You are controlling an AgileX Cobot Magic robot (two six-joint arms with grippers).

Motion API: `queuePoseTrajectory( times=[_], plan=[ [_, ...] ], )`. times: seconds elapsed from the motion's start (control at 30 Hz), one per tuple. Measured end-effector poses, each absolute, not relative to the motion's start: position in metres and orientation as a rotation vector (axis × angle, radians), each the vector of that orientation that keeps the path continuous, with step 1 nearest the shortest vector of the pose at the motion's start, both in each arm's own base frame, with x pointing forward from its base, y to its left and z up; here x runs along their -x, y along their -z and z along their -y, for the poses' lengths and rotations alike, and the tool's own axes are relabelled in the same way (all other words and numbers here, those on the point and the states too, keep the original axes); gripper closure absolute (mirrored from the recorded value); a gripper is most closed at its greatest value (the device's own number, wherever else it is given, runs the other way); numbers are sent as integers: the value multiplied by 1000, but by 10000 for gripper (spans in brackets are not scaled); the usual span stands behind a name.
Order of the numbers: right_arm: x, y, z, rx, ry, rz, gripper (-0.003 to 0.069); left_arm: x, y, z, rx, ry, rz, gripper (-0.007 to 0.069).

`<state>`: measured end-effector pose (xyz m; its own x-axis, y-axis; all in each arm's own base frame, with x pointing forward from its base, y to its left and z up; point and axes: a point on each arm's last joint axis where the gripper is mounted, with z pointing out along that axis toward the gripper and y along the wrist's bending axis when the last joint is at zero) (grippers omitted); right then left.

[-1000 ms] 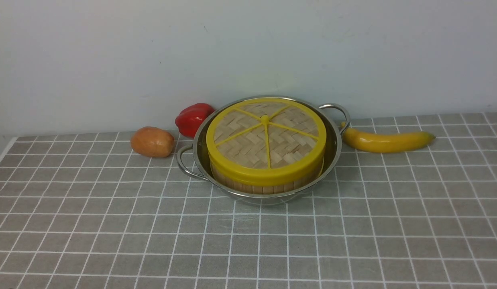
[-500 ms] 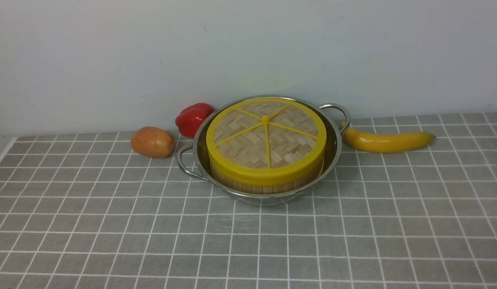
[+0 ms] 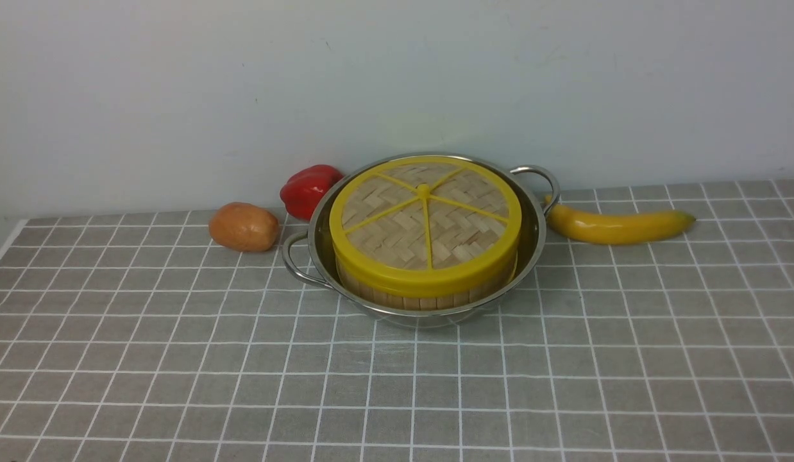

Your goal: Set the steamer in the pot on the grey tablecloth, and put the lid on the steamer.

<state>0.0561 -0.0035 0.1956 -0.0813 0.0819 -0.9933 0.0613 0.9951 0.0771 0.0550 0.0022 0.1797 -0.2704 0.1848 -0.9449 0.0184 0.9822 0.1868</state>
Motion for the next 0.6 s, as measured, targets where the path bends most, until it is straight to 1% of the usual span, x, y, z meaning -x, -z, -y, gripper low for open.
queuePoseTrajectory(
  times=[0.6],
  plan=[
    [-56, -195, 4, -110, -17, -1656, 419, -55, -180, -1, -167, -146, -1837, 435]
  ],
)
